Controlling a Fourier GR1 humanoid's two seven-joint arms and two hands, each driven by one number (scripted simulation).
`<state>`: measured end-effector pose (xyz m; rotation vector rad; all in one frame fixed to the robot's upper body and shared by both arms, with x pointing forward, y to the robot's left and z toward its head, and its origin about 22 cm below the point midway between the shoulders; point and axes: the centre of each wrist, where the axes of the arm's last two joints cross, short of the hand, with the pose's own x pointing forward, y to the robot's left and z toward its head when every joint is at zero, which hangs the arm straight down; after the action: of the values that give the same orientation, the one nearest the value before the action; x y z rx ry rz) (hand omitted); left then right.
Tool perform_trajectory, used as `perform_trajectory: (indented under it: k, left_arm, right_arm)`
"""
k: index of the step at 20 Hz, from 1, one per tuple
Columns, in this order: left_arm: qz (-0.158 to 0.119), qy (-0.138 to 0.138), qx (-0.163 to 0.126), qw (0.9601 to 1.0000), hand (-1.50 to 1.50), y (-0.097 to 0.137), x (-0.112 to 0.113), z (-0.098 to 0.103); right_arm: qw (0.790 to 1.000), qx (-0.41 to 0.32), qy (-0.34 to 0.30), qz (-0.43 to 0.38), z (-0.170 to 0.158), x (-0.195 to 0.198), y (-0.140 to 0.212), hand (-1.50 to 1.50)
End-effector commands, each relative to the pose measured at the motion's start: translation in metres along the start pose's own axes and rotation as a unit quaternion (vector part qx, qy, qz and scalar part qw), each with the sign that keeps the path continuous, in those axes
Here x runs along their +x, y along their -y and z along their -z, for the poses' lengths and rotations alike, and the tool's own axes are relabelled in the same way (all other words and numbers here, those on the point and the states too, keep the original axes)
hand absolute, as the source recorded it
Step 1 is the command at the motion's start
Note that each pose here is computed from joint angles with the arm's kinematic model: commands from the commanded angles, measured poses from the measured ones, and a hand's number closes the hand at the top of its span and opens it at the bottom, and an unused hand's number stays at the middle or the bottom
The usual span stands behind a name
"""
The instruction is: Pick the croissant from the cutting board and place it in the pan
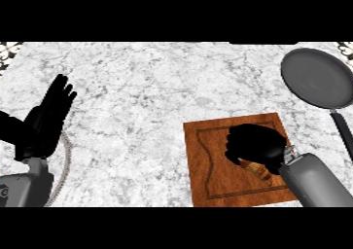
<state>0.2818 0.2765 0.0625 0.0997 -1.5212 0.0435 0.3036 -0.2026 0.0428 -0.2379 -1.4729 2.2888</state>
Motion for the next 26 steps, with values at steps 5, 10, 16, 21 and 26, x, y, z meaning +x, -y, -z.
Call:
perform_trajectory:
  k: [5,10,16,21,26]
  left_arm:
    - [-0.001,-0.002,0.013,0.9999,0.00,-0.005,0.000,0.000]
    - [0.002,-0.003,-0.001,1.0000,0.00,-0.003,0.002,-0.001]
    - [0.001,-0.003,0.004,1.0000,0.00,0.011,-0.002,0.003]
    - [-0.005,-0.007,-0.005,1.0000,0.00,-0.001,-0.007,0.003]
    - [0.003,-0.003,-0.007,1.0000,0.00,-0.005,0.001,-0.002]
  right_arm:
    - [0.929,-0.061,-0.306,0.200,-0.008,-0.031,-0.012,1.50]
    - [0.844,-0.170,-0.477,0.176,0.007,-0.030,0.044,1.50]
    - [0.787,-0.299,-0.536,0.067,0.002,-0.012,0.132,1.50]
    - [0.769,-0.320,-0.551,0.057,-0.017,0.003,0.174,1.50]
    - [0.734,-0.347,-0.578,0.079,-0.039,-0.029,0.166,1.50]
